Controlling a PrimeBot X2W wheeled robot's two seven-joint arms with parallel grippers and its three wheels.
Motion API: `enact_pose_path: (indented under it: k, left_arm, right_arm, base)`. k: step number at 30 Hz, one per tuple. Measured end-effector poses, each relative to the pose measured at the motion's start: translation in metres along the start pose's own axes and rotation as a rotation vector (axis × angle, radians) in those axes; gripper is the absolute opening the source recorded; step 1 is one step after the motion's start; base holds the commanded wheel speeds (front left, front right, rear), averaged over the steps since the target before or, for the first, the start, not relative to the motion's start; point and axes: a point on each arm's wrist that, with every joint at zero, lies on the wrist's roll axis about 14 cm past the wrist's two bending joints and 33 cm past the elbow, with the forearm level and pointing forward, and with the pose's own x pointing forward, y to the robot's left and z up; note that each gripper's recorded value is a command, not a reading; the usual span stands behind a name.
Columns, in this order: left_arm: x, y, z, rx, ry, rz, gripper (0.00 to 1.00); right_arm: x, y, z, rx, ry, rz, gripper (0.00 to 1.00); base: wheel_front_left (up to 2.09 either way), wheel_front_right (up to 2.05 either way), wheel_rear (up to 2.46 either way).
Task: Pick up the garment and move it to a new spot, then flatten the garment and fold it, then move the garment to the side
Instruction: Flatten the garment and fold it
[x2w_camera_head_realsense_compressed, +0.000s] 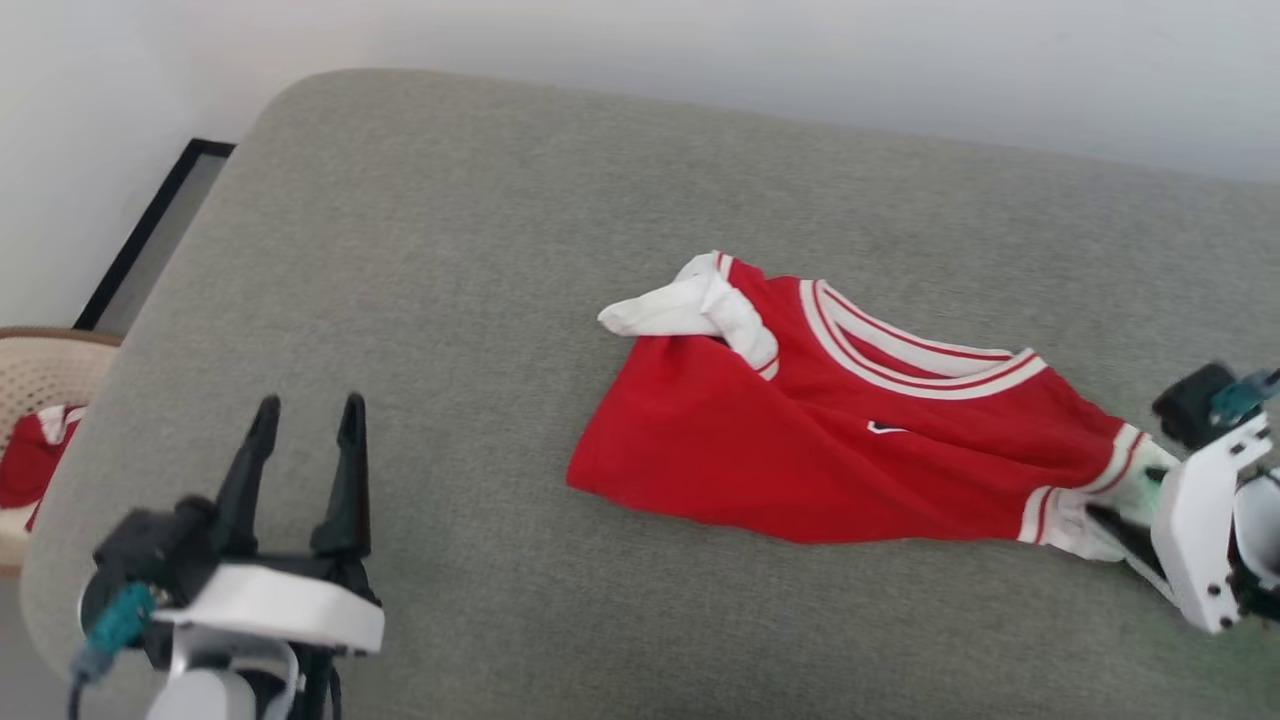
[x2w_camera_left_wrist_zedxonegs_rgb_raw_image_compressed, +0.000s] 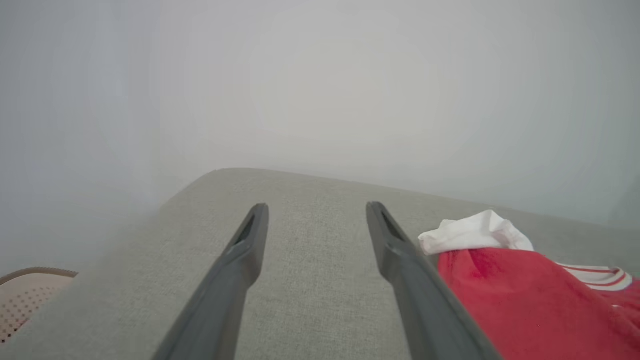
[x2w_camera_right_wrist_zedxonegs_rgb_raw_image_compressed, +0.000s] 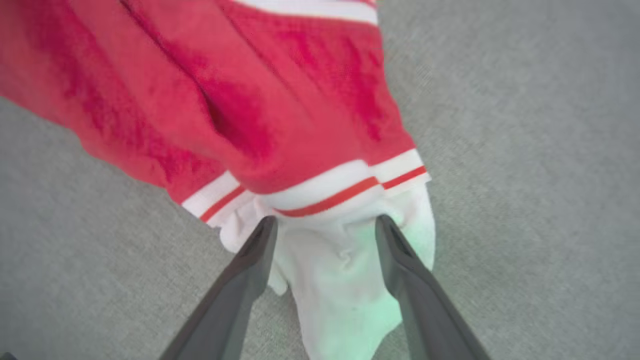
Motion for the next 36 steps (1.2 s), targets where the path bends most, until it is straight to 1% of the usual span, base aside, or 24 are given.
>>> enact_pose_path:
  k: [6,11,16,20,23,26,30,32,36]
  left_arm:
    - [0.031,-0.025,0.012,-0.016,0.041,-0.133,1.0]
    - [0.061,-0.06,0.02,-0.02,0.123,-0.275,1.0]
    - [0.077,-0.093,-0.002,-0.016,0.348,-0.401,1.0]
    - [0.079,-0.117,-0.025,0.026,0.53,-0.494,1.0]
    - [0.073,-0.13,-0.051,0.052,0.694,-0.542,1.0]
    - [0.064,-0.132,-0.08,0.091,0.872,-0.537,1.0]
    - [0.055,-0.13,-0.108,0.138,1.078,-0.499,1.0]
    - [0.052,-0.13,-0.118,0.151,1.16,-0.477,1.0]
    - [0.051,-0.13,-0.138,0.157,1.269,-0.435,1.0]
  right_arm:
    - [-0.027,-0.01,0.025,0.113,-0.216,-0.039,1.0]
    - [-0.055,-0.025,0.033,0.183,-0.399,-0.13,1.0]
    - [-0.084,-0.036,0.032,0.254,-0.573,-0.251,1.0]
    - [-0.107,-0.041,0.026,0.311,-0.68,-0.35,1.0]
    - [-0.127,-0.048,0.025,0.349,-0.772,-0.437,1.0]
    - [-0.14,-0.052,0.016,0.387,-0.825,-0.513,1.0]
    - [-0.146,-0.052,0.007,0.433,-0.848,-0.566,1.0]
    - [-0.146,-0.052,0.003,0.452,-0.849,-0.577,1.0]
    - [-0.145,-0.051,0.0,0.471,-0.846,-0.585,1.0]
  base:
    - [0.0,0.0,0.0]
    - [0.0,0.0,0.0]
    - [0.0,0.0,0.0]
    - [0.0,0.0,0.0]
    - [0.0,0.0,0.0]
    - [0.0,0.0,0.0]
    - [0.0,0.0,0.0]
    - [0.0,0.0,0.0]
    - [0.0,0.0,0.0]
